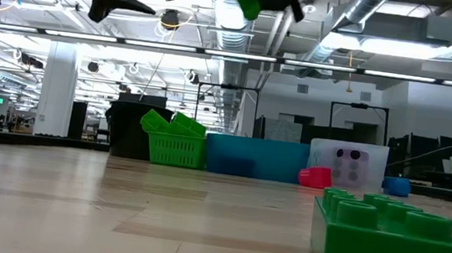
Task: Pick & Place Toys
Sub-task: Put the large stud green game piece into the green bin
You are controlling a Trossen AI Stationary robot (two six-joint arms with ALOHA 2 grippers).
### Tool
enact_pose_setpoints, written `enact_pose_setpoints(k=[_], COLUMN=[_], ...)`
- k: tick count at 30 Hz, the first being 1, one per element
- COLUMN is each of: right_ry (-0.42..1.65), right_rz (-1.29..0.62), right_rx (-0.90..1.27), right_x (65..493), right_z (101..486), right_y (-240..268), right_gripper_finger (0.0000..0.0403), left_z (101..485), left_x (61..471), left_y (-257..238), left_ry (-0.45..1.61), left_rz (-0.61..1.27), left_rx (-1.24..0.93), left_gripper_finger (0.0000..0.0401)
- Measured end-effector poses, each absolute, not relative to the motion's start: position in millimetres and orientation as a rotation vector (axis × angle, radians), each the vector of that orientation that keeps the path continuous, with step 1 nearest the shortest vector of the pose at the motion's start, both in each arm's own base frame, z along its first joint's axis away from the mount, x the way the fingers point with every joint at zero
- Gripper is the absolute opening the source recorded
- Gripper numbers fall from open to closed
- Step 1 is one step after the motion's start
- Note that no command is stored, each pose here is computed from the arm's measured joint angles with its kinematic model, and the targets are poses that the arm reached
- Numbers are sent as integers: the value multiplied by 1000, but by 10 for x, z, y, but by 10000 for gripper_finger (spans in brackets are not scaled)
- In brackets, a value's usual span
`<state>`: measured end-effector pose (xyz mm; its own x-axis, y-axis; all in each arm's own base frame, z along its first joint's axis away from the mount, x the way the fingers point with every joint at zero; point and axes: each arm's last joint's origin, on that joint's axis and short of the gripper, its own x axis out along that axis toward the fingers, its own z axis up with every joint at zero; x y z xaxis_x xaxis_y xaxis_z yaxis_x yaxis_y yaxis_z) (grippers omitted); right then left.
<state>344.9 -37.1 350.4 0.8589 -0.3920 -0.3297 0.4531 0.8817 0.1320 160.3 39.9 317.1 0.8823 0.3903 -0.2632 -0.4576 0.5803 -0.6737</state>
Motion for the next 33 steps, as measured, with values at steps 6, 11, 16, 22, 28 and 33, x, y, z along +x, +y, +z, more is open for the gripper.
enact_pose_setpoints(k=[6,11,16,22,28,33], right_ry=[249,184,128,91,137,265], right_rz=[-356,-258,-122,-53,6,-25], right_rx=[256,296,191,89,86,89], right_x=[3660,3775,3820,3869,3916,3904], right_z=[3312,3253,3495,3777,3774,3655], right_y=[-884,-1049,-918,-677,-442,-316], right_gripper_finger=[156,156,156,156,156,156], left_z=[3198,3191,3184,3190,3256,3265], left_x=[1579,1601,1618,1685,1821,1872], left_y=[422,431,435,411,395,391], left_ry=[15,-3,-66,-62,-55,-40], left_rz=[580,594,603,483,287,228], left_rx=[-838,-884,-1095,-1335,-1408,-1411], left_gripper_finger=[231,231,231,231,231,231])
